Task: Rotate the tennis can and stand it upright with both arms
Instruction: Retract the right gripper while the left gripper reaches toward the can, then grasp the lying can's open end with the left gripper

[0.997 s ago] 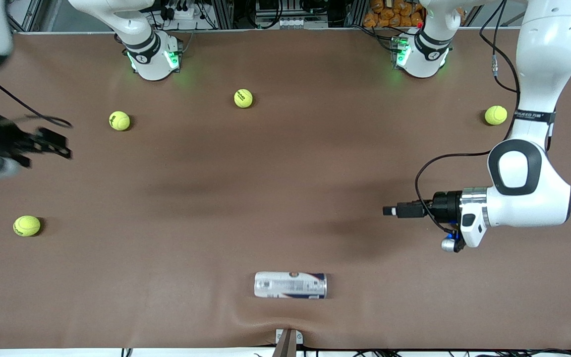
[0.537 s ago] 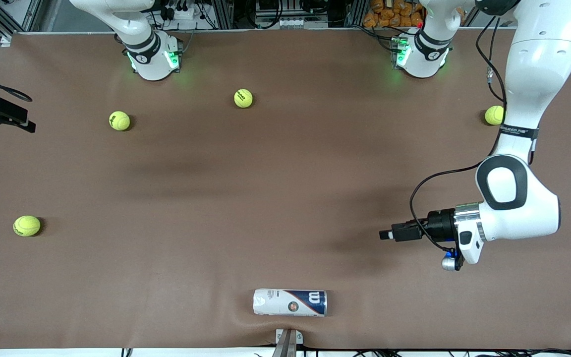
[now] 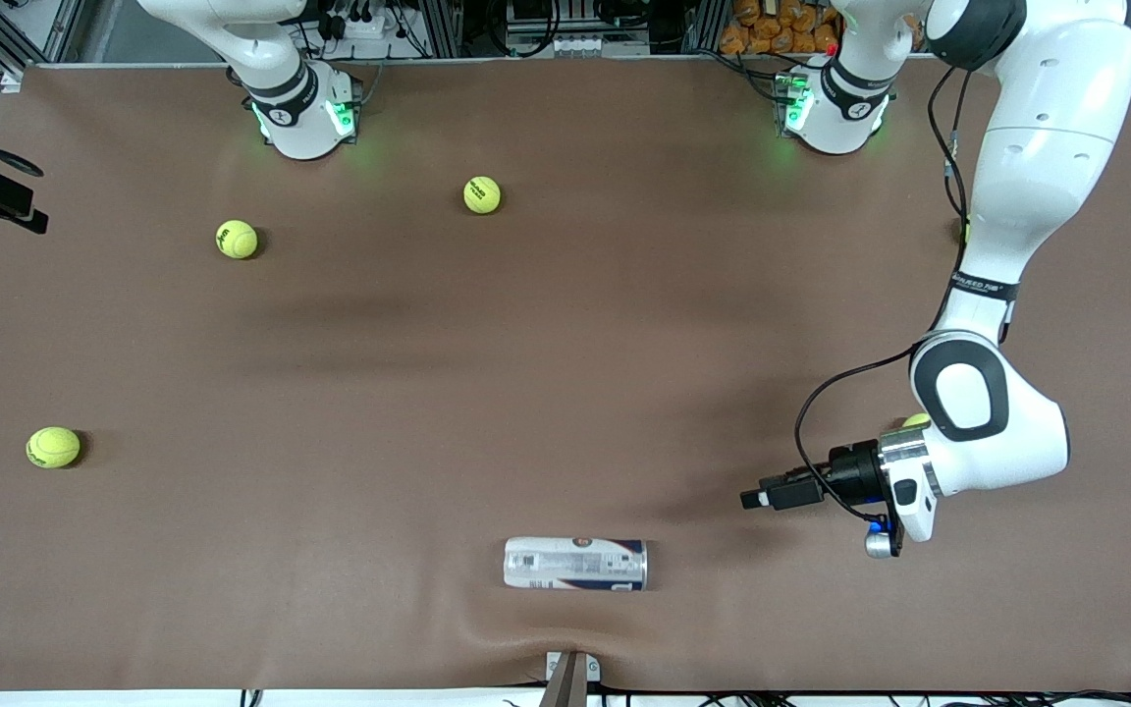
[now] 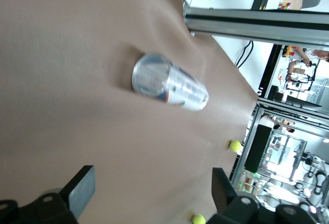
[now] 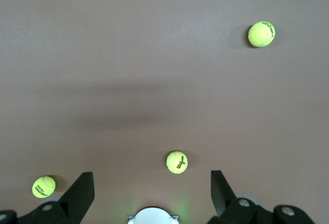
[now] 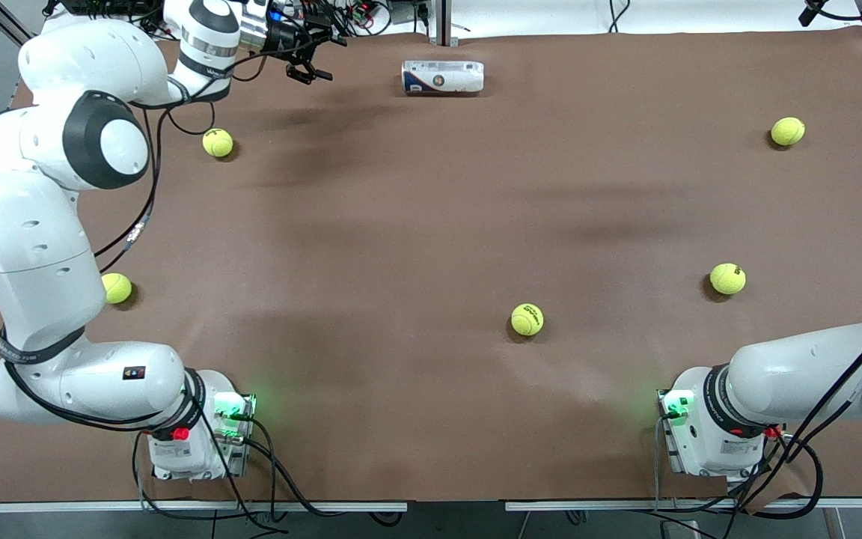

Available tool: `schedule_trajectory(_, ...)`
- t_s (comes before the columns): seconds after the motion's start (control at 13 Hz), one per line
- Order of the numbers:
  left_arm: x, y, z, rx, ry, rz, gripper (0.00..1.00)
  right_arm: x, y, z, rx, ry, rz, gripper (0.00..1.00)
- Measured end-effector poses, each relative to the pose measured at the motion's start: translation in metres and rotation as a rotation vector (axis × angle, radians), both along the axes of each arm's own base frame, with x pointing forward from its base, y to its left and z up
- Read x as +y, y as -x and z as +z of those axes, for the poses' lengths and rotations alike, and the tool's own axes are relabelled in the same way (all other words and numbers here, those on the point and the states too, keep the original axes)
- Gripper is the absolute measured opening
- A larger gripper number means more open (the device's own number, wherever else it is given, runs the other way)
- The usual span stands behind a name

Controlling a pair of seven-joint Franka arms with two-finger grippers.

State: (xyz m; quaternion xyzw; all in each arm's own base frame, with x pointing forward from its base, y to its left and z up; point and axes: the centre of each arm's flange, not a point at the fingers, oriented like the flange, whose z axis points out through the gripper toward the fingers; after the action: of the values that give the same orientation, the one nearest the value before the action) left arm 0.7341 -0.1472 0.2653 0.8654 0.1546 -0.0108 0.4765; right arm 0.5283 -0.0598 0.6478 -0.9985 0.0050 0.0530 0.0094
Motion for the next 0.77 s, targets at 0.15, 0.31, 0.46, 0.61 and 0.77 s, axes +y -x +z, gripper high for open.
schedule_trajectory(0.15, -0.004, -0.005, -0.004, -0.037, 0.02, 0.021, 1.0, 0.004, 0.0, 0.006, -0.013, 0.005, 0.008, 1.0)
schedule_trajectory(0.31, -0.013, -0.01, -0.001, -0.072, 0.006, 0.046, 1.0, 0.003, 0.0, 0.007, -0.013, 0.026, 0.004, 1.0)
schedule_trajectory(0.46, -0.02, -0.013, -0.008, -0.095, 0.005, 0.065, 1.0, 0.0, 0.0, 0.008, -0.012, 0.043, -0.003, 1.0)
schedule_trajectory(0.61, -0.032, -0.014, -0.03, -0.125, 0.068, 0.069, 1.0, 0.0, 0.0, 0.008, -0.013, 0.049, -0.006, 1.0)
schedule_trajectory(0.77, -0.056, -0.01, -0.061, -0.159, 0.139, 0.074, 1.0, -0.001, 0.0, 0.008, -0.014, 0.05, -0.007, 1.0)
